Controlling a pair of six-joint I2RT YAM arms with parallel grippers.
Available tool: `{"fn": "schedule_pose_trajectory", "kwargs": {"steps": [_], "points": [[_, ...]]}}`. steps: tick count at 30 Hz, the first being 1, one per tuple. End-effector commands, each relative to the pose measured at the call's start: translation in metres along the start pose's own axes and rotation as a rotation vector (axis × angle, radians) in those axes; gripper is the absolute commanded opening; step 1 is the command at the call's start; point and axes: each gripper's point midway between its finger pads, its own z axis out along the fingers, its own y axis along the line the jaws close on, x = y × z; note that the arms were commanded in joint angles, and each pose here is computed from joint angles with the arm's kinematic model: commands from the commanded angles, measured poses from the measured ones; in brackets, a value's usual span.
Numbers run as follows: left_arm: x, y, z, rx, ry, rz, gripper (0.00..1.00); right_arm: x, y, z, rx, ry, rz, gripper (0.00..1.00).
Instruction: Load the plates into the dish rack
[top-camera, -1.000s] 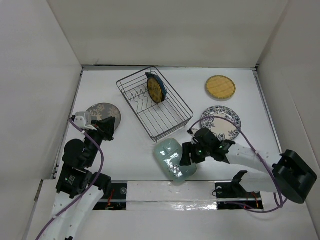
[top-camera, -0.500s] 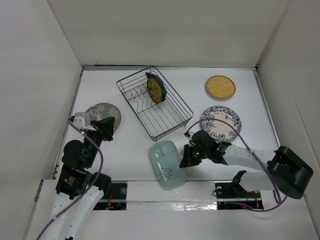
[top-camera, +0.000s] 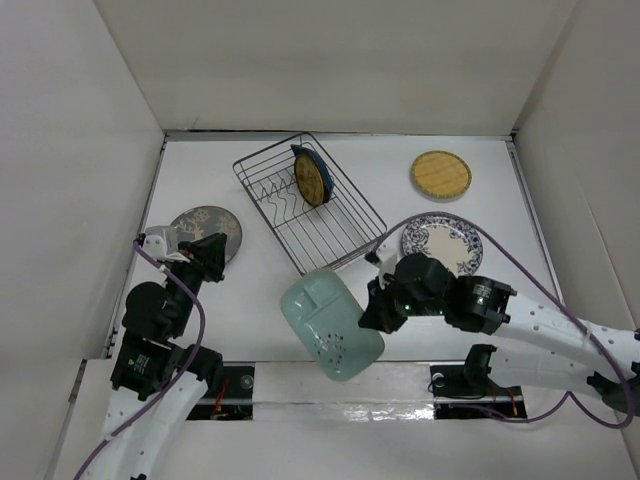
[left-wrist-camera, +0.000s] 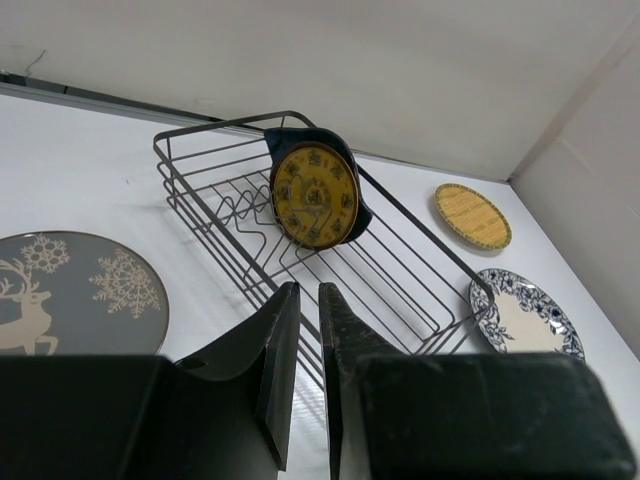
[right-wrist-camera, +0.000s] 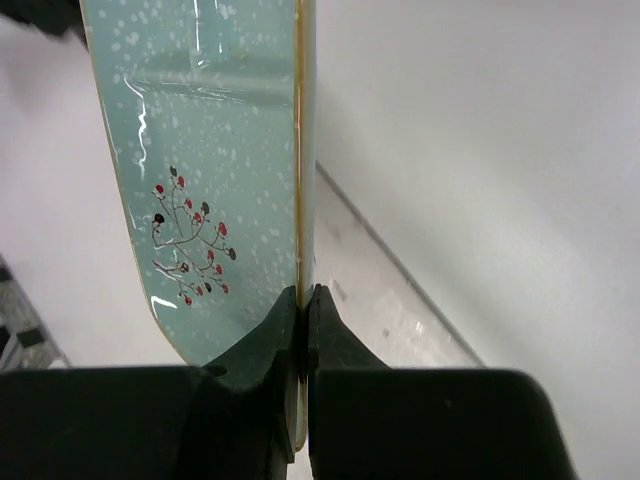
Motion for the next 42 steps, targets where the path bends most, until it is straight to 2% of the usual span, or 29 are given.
{"fn": "schedule_pose_trajectory", "kwargs": {"steps": [1,2,3,5,6,8,9,10,11,12,13,15,16,17,21,22,28,42], "points": [[-0.022,-0.005,-0.003,0.013,-0.077,0.003,0.12,-0.11,0.037,-0.033,-0.019,-0.357,-0.137,0.0],[-0.021,-0.004,-0.003,0.01,-0.076,0.003,0.12,-0.127,0.031,-0.029,0.029,-0.381,-0.148,0.0],[-0.022,-0.003,-0.004,0.008,-0.08,0.004,0.12,-0.164,0.024,-0.044,0.107,-0.485,-0.164,0.0],[-0.023,-0.004,-0.005,0.012,-0.085,0.002,0.12,-0.195,0.006,-0.034,0.196,-0.51,-0.191,0.0],[-0.025,-0.005,-0.006,0.016,-0.092,0.0,0.12,-0.233,-0.011,-0.053,0.292,-0.595,-0.18,0.0],[-0.024,-0.005,-0.007,0.018,-0.093,0.0,0.13,-0.265,-0.026,-0.055,0.385,-0.625,-0.189,0.0],[-0.024,-0.005,-0.007,0.019,-0.092,-0.002,0.13,-0.278,-0.051,-0.037,0.49,-0.594,-0.195,0.0],[-0.024,-0.006,-0.007,0.022,-0.09,-0.001,0.13,-0.309,-0.044,-0.054,0.517,-0.658,-0.2,0.0],[-0.023,-0.006,-0.006,0.026,-0.085,-0.002,0.13,-0.323,-0.053,-0.055,0.571,-0.666,-0.209,0.0],[-0.022,-0.007,-0.006,0.03,-0.08,-0.002,0.13,-0.332,-0.076,-0.033,0.684,-0.623,-0.224,0.0],[-0.02,-0.008,-0.006,0.037,-0.074,-0.003,0.13,-0.356,-0.074,-0.048,0.718,-0.665,-0.217,0.0],[-0.019,-0.009,-0.006,0.043,-0.068,0.0,0.14,-0.37,-0.09,-0.046,0.848,-0.64,-0.242,0.0],[-0.018,-0.01,-0.006,0.046,-0.067,0.0,0.14,-0.371,-0.108,-0.019,0.902,-0.584,-0.249,0.0],[-0.019,-0.011,-0.006,0.051,-0.069,0.0,0.14,-0.392,-0.103,-0.033,0.917,-0.636,-0.23,0.0],[-0.019,-0.012,-0.006,0.06,-0.069,0.0,0.14,-0.406,-0.12,-0.012,1.053,-0.566,-0.31,0.0],[-0.019,-0.013,-0.006,0.063,-0.068,0.0,0.14,-0.399,-0.136,0.004,1.107,-0.503,-0.321,0.0],[-0.018,-0.014,-0.006,0.074,-0.063,0.003,0.14,-0.399,-0.141,0.008,1.225,-0.492,-0.341,0.0],[-0.018,-0.018,-0.006,0.092,-0.063,0.004,0.15,-0.36,-0.159,0.048,1.325,-0.417,-0.311,0.0]]}}
